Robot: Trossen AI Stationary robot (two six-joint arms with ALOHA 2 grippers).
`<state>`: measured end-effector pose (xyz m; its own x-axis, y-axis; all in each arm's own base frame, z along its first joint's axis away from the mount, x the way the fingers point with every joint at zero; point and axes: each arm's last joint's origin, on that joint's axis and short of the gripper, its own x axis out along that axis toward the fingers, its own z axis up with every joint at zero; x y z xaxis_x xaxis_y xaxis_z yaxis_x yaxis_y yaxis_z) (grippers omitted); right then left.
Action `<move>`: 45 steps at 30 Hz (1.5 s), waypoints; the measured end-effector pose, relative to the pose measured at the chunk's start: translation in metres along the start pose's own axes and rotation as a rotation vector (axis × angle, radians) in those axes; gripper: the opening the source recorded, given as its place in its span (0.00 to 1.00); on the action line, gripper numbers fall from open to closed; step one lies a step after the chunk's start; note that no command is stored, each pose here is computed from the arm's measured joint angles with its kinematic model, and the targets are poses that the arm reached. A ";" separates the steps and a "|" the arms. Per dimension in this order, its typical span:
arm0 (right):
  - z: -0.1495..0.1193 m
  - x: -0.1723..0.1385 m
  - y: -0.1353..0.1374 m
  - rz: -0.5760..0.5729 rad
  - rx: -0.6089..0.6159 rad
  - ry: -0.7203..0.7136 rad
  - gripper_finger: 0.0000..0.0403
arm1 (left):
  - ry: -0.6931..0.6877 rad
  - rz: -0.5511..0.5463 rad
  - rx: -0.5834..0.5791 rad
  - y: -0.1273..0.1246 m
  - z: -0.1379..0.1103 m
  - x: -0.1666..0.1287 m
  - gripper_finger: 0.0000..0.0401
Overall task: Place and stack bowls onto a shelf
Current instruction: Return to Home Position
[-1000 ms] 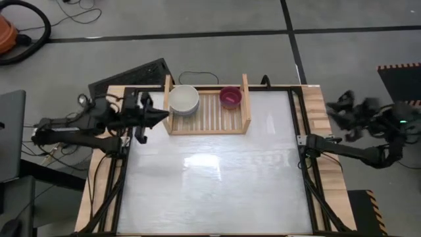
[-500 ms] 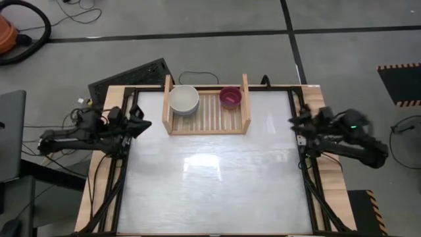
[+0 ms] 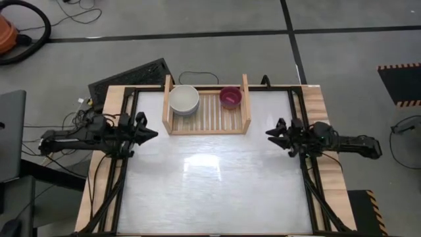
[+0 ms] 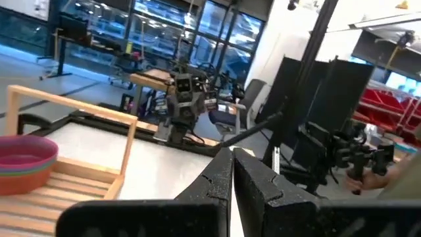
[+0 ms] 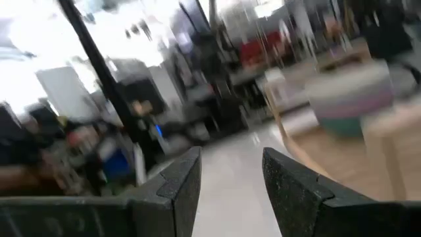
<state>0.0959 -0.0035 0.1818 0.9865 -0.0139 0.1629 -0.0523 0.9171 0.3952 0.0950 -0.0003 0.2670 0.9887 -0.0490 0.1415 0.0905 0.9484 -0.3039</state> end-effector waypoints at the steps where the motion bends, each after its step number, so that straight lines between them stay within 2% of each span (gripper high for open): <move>1: -0.004 0.000 -0.001 -0.022 -0.001 0.040 0.47 | 0.007 0.001 0.003 0.001 -0.003 0.001 0.00; 3: -0.013 -0.001 -0.004 -0.065 0.006 0.118 0.47 | 0.023 0.034 -0.006 0.005 -0.018 0.003 0.00; 6: -0.014 0.001 -0.004 -0.069 0.046 0.131 0.47 | 0.009 0.037 -0.045 0.012 -0.042 0.006 0.00; 9: -0.015 0.001 -0.002 -0.017 -0.032 0.160 0.47 | 0.026 0.007 -0.103 0.019 -0.067 0.004 0.00; 12: -0.017 0.001 -0.002 0.000 -0.048 0.184 0.47 | 0.033 0.012 -0.157 0.024 -0.086 0.001 0.00; 14: -0.017 0.001 -0.002 0.000 -0.048 0.191 0.47 | 0.037 0.024 -0.140 0.023 -0.086 0.000 0.00; 18: -0.018 0.001 -0.001 0.010 -0.048 0.196 0.47 | 0.021 0.004 -0.033 0.021 -0.085 -0.002 0.00; 25: -0.016 0.001 -0.001 0.015 -0.160 0.173 0.47 | 0.024 0.053 0.102 0.023 -0.087 -0.003 0.00; 32: -0.015 0.001 -0.006 -0.030 -0.250 0.172 0.47 | 0.087 0.037 0.107 0.024 -0.092 -0.003 0.00; 38: -0.015 0.001 -0.008 -0.059 -0.172 0.165 0.47 | 0.091 0.066 0.107 0.025 -0.093 -0.003 0.00; 45: -0.015 0.001 -0.008 -0.059 -0.169 0.163 0.47 | 0.120 0.077 0.078 0.026 -0.096 -0.004 0.00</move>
<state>0.0999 -0.0049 0.1657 0.9998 -0.0173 -0.0091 0.0190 0.9704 0.2408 0.1051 -0.0057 0.1680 1.0000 -0.0074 0.0053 0.0085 0.9721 -0.2345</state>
